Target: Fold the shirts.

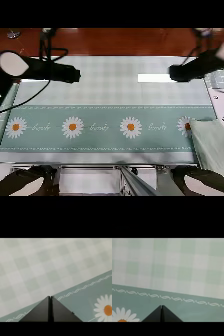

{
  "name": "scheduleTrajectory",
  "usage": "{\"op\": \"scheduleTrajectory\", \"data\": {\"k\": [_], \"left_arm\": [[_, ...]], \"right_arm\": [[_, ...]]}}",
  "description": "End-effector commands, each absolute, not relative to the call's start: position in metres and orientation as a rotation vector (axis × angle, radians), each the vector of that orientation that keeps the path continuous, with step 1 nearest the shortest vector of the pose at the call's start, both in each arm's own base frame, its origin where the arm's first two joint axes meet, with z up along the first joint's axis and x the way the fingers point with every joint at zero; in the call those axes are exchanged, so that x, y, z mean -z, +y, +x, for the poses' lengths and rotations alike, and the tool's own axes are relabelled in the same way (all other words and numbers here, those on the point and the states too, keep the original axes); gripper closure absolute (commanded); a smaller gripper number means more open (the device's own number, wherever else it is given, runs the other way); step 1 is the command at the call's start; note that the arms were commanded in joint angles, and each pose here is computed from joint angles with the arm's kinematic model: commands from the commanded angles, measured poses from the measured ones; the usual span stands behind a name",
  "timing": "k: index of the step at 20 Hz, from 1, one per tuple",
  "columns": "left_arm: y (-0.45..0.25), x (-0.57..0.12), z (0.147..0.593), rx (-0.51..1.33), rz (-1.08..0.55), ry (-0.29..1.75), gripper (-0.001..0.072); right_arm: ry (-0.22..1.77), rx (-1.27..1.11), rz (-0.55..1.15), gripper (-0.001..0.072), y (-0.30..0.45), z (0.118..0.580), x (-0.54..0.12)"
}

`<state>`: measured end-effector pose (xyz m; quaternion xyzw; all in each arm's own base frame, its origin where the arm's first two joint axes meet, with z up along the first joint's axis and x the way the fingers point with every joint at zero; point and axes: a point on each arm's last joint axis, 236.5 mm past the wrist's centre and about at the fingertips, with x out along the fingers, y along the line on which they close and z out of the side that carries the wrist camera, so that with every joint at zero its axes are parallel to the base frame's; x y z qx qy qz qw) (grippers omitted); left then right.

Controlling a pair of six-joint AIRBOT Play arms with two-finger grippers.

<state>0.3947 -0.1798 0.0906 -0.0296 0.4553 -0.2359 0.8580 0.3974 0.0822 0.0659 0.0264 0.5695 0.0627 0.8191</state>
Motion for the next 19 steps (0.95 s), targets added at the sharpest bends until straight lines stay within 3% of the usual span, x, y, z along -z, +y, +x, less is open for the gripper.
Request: {"op": "scheduleTrajectory", "data": {"k": [1,4,19], "left_arm": [[-0.154,-0.028,0.389,0.407,-0.018,1.133,0.0684],[-0.141,-0.026,0.394,0.375,-0.037,1.135,0.0684],[-0.137,-0.026,0.396,0.367,-0.042,1.135,0.0684]], "right_arm": [[1.388,-0.057,-0.03,0.0693,0.112,0.383,0.038],[1.473,-0.054,-0.072,0.0693,0.108,0.371,0.062],[1.472,-0.054,-0.066,0.0693,0.108,0.37,0.058]]}}
